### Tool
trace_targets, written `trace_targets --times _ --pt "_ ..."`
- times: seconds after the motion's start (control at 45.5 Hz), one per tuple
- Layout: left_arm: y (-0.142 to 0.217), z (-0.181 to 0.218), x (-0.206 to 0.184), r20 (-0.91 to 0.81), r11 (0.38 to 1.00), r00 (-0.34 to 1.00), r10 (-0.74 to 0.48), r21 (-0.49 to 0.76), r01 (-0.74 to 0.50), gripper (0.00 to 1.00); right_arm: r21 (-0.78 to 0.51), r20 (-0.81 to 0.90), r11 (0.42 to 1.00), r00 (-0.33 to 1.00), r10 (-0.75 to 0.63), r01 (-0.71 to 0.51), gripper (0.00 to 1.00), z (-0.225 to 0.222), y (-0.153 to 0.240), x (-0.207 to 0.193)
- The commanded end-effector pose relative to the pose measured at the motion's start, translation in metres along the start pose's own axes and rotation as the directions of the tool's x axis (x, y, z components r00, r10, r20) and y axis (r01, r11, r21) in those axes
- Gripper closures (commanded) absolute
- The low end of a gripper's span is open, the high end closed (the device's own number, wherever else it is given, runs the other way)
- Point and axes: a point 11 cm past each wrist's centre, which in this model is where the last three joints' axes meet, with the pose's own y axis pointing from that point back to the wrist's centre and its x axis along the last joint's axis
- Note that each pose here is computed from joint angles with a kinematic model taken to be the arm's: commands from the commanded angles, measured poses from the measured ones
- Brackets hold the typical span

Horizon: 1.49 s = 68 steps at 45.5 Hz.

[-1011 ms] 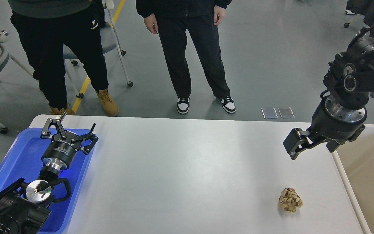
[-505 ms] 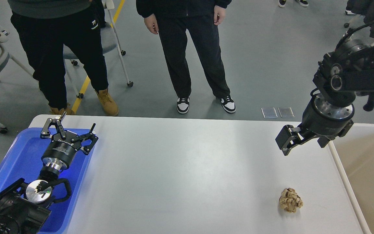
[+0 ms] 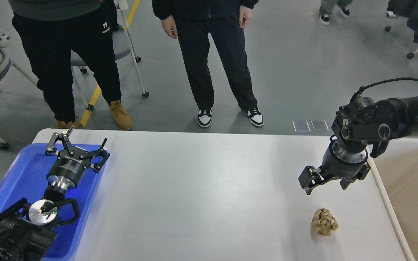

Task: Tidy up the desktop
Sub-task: 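Lower the right gripper over the paper ball and close on it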

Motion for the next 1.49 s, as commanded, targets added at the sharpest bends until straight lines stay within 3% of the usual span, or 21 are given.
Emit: trace_targets --times 0.0,0.396,0.923,1.275,1.341,1.407,1.473 --pt "0.0 0.0 0.0 0.0 1.0 1.0 0.0 0.0 0.0 0.0 0.001 0.037 0.999 0.998 -0.041 0.041 0.0 0.015 -0.063 -0.021" --pt "0.0 0.0 0.0 -0.001 1.0 1.0 0.0 -0.001 0.0 0.0 0.011 0.045 0.996 0.995 -0.087 0.087 0.0 0.013 -0.089 -0.039" --pt "0.0 0.0 0.0 -0.001 1.0 1.0 0.0 -0.001 0.0 0.0 -0.057 0.058 0.998 0.998 -0.022 0.025 0.0 0.04 -0.104 -0.031" --pt "0.0 0.0 0.0 -0.001 1.0 1.0 0.0 -0.001 0.0 0.0 -0.048 0.055 0.998 0.998 -0.043 0.046 0.0 0.035 -0.123 -0.048" --pt "0.0 0.0 0.0 -0.001 1.0 1.0 0.0 -0.001 0.0 0.0 -0.048 0.055 0.998 0.998 -0.043 0.046 0.04 0.036 -0.124 -0.048" --pt "0.0 0.0 0.0 -0.001 1.0 1.0 0.0 -0.001 0.0 0.0 -0.046 0.056 0.998 0.998 -0.034 0.037 0.27 0.035 -0.124 -0.047" --pt "0.0 0.0 0.0 -0.001 1.0 1.0 0.0 -0.001 0.0 0.0 -0.047 0.058 0.998 0.998 -0.031 0.033 0.35 0.036 -0.123 -0.047"
